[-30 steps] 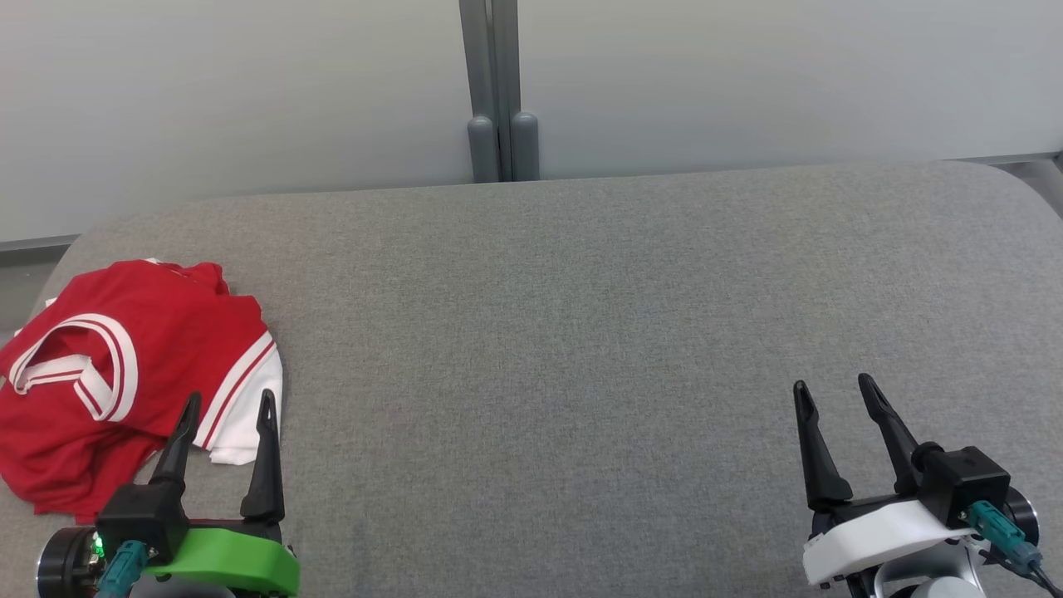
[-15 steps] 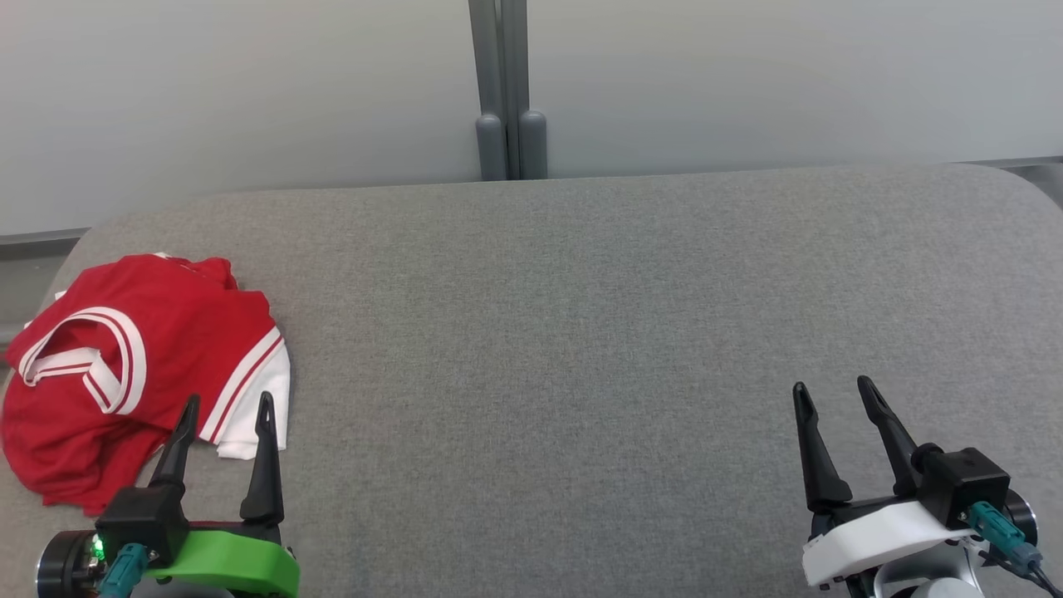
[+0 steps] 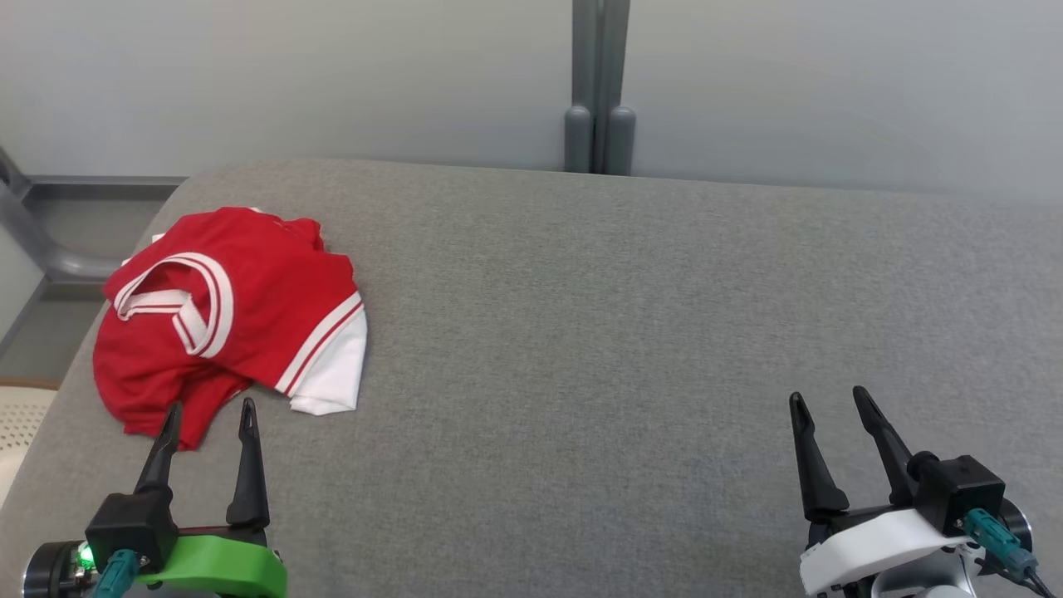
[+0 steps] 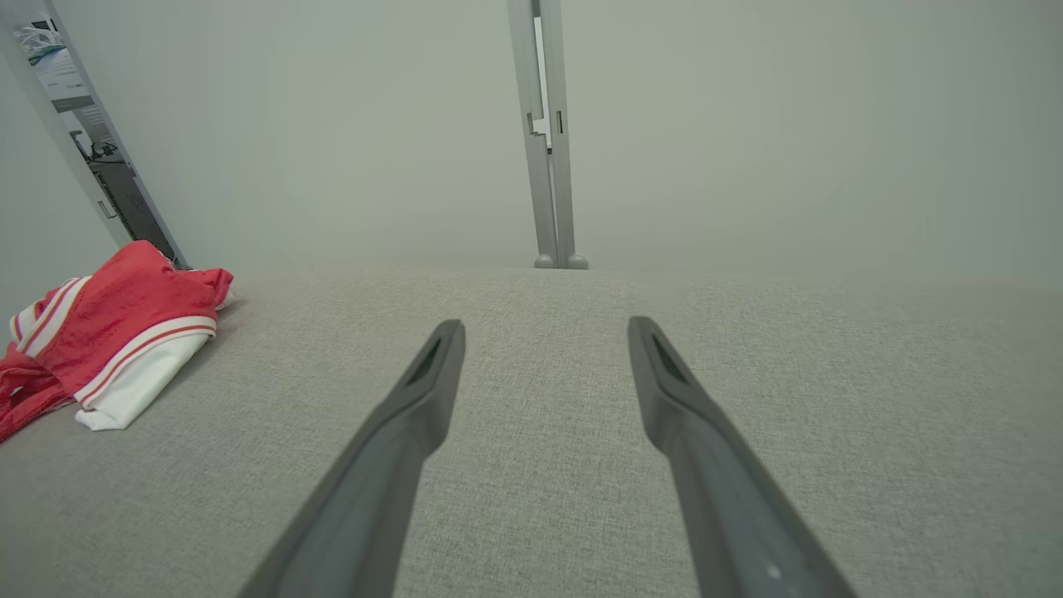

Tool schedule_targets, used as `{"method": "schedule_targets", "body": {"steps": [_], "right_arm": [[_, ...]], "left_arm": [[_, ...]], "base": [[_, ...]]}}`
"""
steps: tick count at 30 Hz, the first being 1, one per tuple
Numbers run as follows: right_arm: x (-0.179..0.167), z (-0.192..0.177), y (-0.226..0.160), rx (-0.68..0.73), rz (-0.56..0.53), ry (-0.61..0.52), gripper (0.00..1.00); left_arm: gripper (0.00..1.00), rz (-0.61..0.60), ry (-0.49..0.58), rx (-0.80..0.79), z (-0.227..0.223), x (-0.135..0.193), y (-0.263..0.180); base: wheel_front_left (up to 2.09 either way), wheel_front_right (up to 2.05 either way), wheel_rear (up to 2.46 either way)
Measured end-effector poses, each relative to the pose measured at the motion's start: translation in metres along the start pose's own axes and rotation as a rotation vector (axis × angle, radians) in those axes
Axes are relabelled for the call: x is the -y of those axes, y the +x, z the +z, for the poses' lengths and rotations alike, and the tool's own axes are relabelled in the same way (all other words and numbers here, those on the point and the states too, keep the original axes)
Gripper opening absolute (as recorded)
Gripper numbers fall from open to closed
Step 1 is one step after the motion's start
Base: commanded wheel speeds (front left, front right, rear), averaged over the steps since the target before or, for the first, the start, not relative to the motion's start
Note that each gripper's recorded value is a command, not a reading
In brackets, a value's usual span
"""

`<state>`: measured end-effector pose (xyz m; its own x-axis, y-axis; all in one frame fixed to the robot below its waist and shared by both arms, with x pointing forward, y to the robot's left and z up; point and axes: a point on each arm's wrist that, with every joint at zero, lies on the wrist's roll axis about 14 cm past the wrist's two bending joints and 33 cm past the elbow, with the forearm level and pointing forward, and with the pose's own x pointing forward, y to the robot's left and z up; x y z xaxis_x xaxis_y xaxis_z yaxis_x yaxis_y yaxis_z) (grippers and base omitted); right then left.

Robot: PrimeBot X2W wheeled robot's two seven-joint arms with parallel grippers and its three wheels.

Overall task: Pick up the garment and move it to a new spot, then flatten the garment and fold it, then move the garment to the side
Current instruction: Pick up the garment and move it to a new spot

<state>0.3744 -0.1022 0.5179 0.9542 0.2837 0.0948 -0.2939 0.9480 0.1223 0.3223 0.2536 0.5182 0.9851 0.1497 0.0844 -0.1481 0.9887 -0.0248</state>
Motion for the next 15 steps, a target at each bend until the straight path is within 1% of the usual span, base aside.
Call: {"method": "schedule_targets", "body": {"steps": [8,15], "right_arm": [[-0.04,-0.011,0.019,-0.027,0.127,0.019,1.0],[-0.073,-0.017,0.032,-0.045,0.229,0.029,1.0]], "left_arm": [[1.0,0.134,0.007,-0.01,-0.003,-0.041,-0.028],[1.0,0.239,0.007,-0.008,-0.002,-0.07,-0.055]], "base": [[0.0,0.0,0.0],[0.0,0.0,0.0]]}}
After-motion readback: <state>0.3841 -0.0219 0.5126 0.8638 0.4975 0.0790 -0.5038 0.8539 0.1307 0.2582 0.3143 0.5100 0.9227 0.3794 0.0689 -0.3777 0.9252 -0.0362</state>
